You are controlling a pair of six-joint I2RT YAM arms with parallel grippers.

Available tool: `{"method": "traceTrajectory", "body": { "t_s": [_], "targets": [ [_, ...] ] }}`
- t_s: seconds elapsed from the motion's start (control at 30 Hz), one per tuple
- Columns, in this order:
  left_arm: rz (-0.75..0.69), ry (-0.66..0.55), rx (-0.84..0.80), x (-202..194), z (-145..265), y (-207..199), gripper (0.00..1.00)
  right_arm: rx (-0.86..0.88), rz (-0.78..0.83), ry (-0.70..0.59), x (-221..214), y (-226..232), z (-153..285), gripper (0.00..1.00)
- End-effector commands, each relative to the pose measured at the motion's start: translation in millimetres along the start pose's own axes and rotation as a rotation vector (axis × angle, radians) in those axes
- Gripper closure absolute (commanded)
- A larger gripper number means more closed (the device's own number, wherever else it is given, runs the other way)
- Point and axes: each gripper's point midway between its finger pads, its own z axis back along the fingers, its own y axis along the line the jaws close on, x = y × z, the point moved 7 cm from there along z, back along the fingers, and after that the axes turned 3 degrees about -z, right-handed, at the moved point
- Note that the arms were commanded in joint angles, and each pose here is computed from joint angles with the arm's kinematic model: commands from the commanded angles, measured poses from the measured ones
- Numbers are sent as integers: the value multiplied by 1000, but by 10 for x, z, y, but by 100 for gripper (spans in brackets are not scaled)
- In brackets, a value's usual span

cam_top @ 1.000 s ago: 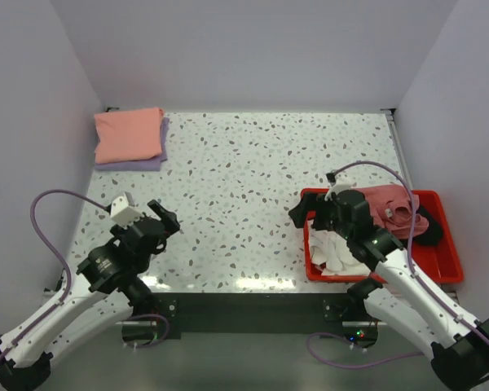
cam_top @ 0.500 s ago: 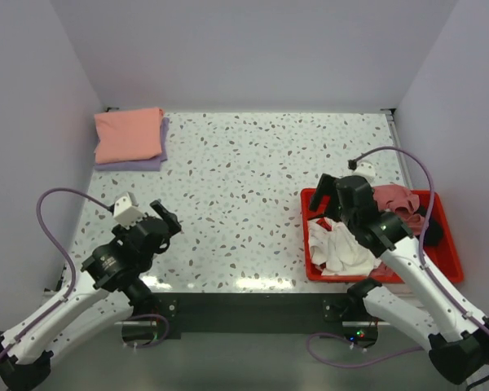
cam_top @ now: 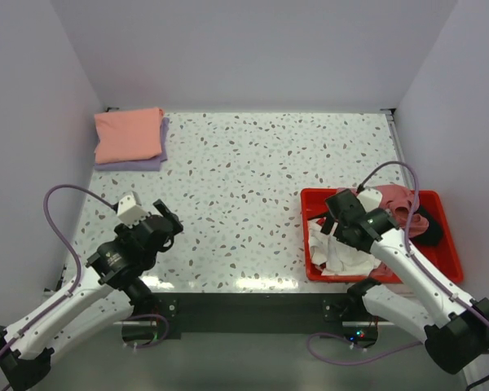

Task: Fold and stack the t-shirts
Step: Grab the tshirt from the pile

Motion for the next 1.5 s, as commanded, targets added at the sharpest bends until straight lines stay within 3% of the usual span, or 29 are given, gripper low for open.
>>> {"method": "traceTrajectory", "body": {
  "t_s": [0.0, 0.17, 0.27, 0.37, 0.4, 0.47, 0.5, 0.6, 0.77, 0.9, 1.13, 1.47],
  "targets": [
    [20, -43, 5, 46, -25, -26, 0, -80, -61, -37, -3, -57, -144, 1],
    [19, -36, -2, 35, -22, -26, 0, -58, -67, 14, -76, 23, -397, 2],
    [20, -39, 1, 54, -10, -22, 0, -23, -82, 58, -94, 60, -485, 9],
    [26, -44, 3, 79, 7, -26, 0, -16, -95, 57, -77, 58, -520, 25],
    [29, -46, 2, 87, 9, -27, 0, -9, -103, 45, -60, 54, -511, 37],
    [29, -39, -1, 76, 14, -24, 0, -9, -111, 34, -57, 34, -501, 48],
    [32, -38, -2, 75, 16, -24, 0, -2, -117, 25, -49, 20, -484, 58],
    [31, -34, -1, 42, -1, -6, 0, 15, -115, 11, -51, -5, -455, 75],
    [30, -41, -19, 80, 12, -48, 0, 54, -138, -45, 90, -57, -231, 87],
    [32, -55, -18, 105, 0, -78, 0, 112, -112, -174, 372, -78, 26, 100],
    [35, -51, -41, 80, -18, -106, 0, 341, -168, -388, 832, -39, 628, 100],
    [28, -33, -91, 70, -5, -167, 0, 762, -125, -502, 1425, 445, 1407, 100]
  ]
}}
